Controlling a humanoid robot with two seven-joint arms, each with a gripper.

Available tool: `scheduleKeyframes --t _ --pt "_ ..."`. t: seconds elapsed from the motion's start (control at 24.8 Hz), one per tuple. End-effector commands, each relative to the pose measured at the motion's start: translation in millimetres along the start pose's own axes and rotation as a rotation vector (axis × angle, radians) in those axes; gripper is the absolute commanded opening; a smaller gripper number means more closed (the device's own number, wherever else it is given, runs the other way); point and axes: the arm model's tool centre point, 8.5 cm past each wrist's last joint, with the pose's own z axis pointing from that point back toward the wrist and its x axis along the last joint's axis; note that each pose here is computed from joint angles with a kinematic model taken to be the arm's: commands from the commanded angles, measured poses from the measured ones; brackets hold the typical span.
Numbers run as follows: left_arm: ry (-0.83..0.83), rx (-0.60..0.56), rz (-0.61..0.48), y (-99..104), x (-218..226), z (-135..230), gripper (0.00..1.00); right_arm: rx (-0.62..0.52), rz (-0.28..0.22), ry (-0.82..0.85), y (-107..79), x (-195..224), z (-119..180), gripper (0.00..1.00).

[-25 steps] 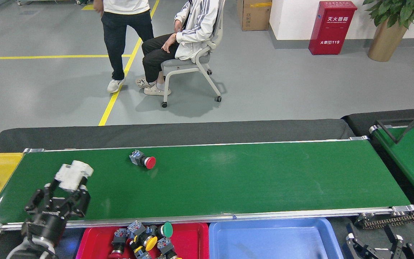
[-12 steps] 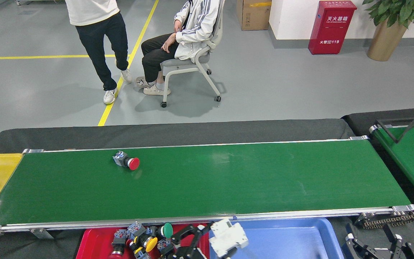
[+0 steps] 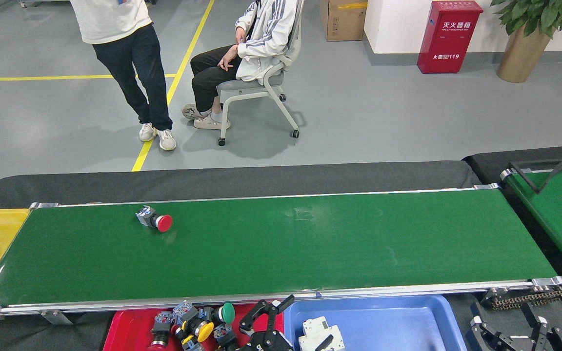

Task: Pick switch part from conveyor to tray
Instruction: 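Carry the white module into the blue tray and open the gripper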

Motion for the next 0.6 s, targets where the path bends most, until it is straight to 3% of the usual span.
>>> scheduleKeyframes --t 0.0,0.16,0.28,0.4,0.56 --pt "0.151 0.023 0.03 1.4 -50.8 21.5 1.0 -0.023 0.001 -0.001 -5.8 -1.0 -0.4 0.99" --pt "0.464 -0.028 0.041 -17.8 -151.5 99.7 1.0 -0.017 0.001 -0.002 -4.6 -0.2 0.1 0.99" --pt "0.573 -0.108 0.04 -39.5 -182.9 144.7 1.0 -0.005 0.001 0.003 -4.6 1.0 -1.0 0.99" --pt "0.581 -0.138 0.051 -49.4 -186.7 149.7 1.0 -0.009 -0.005 0.0 -5.3 8.8 -0.8 0.98" --pt "0.587 -0.1 0.034 -35.3 -196.0 134.1 1.0 -0.009 -0.005 -0.002 -3.0 21.1 0.1 0.98"
